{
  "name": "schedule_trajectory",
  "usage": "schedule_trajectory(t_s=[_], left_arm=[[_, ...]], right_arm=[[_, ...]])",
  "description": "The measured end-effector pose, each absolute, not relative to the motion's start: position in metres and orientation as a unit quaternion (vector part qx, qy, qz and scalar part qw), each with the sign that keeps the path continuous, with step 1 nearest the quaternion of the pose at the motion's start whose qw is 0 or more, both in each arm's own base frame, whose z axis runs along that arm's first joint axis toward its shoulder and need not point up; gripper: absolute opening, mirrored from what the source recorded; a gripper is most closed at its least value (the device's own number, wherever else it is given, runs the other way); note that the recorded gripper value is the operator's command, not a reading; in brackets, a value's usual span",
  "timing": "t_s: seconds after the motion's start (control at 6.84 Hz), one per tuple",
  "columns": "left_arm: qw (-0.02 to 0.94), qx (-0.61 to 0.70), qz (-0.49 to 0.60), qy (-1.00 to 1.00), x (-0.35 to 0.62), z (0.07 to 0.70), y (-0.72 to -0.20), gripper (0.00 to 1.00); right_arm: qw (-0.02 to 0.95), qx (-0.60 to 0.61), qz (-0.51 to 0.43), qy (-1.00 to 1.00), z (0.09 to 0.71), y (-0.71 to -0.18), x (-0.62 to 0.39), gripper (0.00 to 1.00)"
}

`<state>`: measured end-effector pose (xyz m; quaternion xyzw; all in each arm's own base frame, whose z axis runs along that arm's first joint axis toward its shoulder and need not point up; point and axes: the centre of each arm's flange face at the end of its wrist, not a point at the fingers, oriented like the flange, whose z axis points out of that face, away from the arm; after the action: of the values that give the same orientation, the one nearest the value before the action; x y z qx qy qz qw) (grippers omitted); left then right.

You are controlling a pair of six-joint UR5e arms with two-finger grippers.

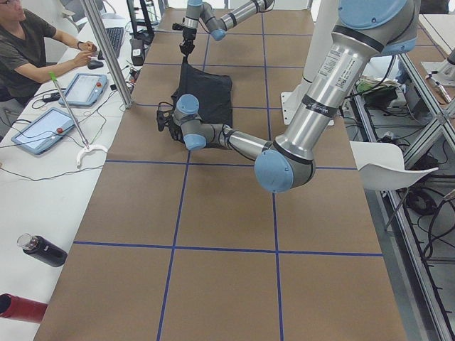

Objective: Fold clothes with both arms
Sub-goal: 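Open both grippers to release the hem and lift them away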

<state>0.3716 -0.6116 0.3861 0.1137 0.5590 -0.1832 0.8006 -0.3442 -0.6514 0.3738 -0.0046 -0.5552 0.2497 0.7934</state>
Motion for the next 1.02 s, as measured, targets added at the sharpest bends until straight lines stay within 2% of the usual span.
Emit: schedule_trajectory(t_s=[0.15, 0.73, 1.02], left_arm=[[0.800, 0.114, -0.183, 0.560, 0.372, 0.385, -0.611, 1.00], [0.800, 0.116, -0.184, 0.560, 0.369, 0.385, -0.612, 1.00], [0.794, 0.122, -0.183, 0.566, 0.362, 0.375, -0.613, 1.00]], right_arm=[[0.793, -0.004, 0.248, -0.557, 0.371, -0.651, -0.346, 0.99], [0.793, -0.012, 0.243, -0.558, 0.373, -0.647, -0.347, 1.00], [0.791, -0.024, 0.221, -0.570, 0.371, -0.612, -0.349, 1.00]])
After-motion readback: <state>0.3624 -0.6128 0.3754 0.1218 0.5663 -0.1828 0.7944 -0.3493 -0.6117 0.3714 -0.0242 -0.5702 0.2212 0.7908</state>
